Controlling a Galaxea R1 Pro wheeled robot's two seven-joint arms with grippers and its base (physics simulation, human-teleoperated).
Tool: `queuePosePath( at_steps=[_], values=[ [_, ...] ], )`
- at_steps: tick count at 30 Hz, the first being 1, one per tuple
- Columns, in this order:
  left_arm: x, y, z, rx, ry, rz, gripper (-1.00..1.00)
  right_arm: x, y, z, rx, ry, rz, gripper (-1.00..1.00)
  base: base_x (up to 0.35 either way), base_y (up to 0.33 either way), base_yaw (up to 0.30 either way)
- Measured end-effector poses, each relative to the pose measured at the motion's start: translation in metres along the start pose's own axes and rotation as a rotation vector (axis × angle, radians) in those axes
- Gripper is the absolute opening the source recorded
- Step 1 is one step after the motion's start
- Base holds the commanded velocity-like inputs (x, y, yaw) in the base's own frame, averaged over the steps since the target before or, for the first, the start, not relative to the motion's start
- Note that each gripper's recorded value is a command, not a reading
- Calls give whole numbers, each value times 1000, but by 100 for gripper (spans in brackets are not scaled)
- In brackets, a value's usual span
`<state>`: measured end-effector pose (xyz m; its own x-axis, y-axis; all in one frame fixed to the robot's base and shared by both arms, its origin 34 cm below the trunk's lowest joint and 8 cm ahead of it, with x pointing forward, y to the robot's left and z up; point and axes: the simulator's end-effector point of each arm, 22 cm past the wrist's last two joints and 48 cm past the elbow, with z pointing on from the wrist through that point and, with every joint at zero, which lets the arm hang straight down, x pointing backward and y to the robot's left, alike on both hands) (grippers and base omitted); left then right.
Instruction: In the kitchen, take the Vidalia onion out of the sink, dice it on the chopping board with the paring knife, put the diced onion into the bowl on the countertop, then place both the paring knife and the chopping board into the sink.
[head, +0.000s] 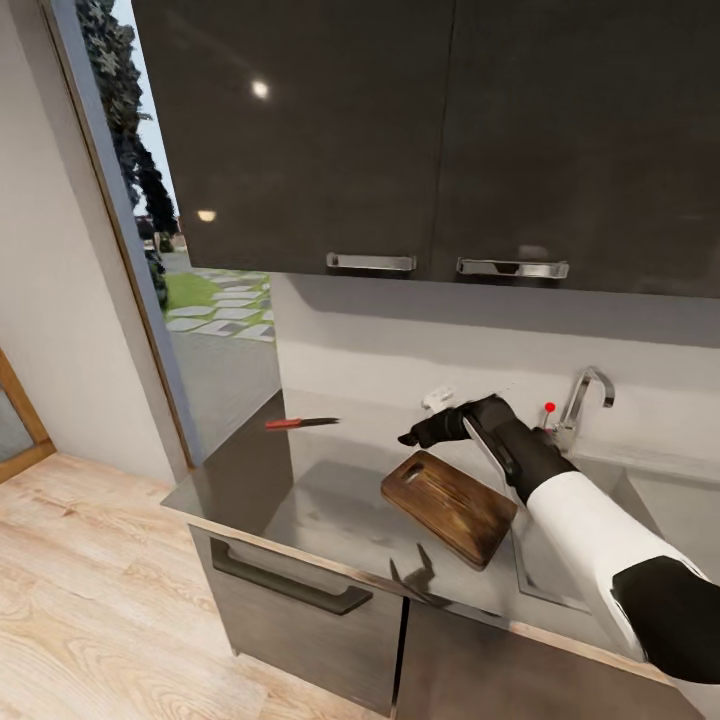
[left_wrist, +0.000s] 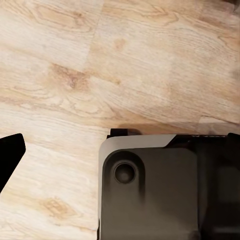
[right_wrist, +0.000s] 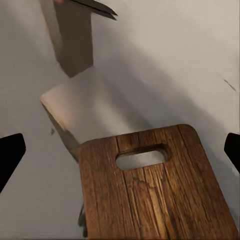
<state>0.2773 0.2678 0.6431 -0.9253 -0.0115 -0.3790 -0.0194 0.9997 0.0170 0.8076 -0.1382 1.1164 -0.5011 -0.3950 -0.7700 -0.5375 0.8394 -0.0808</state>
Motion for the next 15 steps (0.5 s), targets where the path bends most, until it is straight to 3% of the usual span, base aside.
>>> queuePosePath(
  at_steps=[4, 15],
  values=[
    [0, 0, 0, -1, 0, 0, 100, 13, 3, 6, -31, 12, -8, 100, 0, 0, 0],
    [1, 1, 0, -1, 1, 0, 100, 40, -25, -3, -61, 29, -6, 100, 7, 0, 0]
  ],
)
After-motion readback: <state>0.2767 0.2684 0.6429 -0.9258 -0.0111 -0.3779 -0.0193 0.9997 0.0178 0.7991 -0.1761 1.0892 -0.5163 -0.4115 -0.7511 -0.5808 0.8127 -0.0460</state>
